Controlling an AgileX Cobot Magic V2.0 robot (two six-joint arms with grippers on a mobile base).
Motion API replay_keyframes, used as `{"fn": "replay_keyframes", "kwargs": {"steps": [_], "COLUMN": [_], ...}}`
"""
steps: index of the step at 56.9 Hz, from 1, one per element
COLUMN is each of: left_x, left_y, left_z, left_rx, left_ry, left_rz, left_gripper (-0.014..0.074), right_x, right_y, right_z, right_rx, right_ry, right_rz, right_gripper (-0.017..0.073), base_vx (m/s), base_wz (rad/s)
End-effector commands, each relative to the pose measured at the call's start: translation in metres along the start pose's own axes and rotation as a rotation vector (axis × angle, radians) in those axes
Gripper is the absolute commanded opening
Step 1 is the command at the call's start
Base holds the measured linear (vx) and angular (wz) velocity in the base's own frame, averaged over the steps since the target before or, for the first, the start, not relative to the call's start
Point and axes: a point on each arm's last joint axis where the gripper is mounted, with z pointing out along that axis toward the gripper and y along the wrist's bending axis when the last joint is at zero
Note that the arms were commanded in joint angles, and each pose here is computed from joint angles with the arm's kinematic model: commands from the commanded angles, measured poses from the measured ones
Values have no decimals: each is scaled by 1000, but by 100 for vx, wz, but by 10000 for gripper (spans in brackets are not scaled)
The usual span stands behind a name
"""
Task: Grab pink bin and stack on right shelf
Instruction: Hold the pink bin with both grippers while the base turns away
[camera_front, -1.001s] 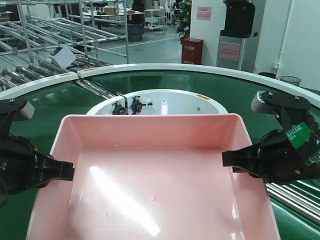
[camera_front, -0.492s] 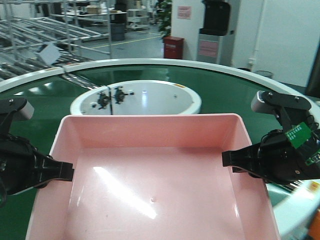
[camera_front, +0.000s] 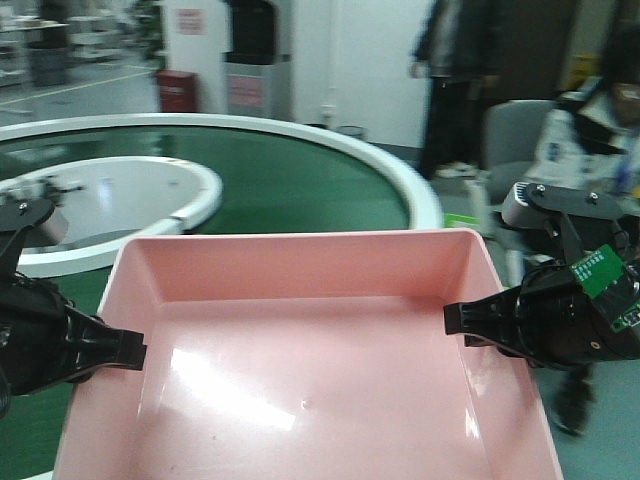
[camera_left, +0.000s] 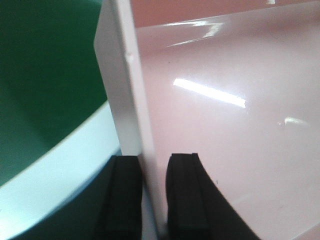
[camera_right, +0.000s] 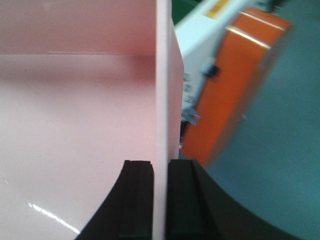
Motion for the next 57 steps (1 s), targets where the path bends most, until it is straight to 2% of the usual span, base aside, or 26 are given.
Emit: {"fn": "replay_keyframes", "kwargs": {"steps": [1,29,57], "left_x": [-10,-10,-10], "left_y": [-6,-6,-6], "left_z": [-19,-19,-19], "left_rx": [7,7,7], "left_ry": [-97,-97,-97], "left_rz": [35,35,35], "left_gripper": [-5,-5,-5], "right_x": [-18,-18,-18], "right_y": [-1,-1,-1], "right_z": [-21,-22,-22], "right_rx": [6,5,5], "right_ry": [-165,-166,-166], "right_rz": [-38,-38,-38], "right_gripper": [-8,-8,-8], "base_vx": [-17,-8,16], "base_wz": [-83,-79,-55]}}
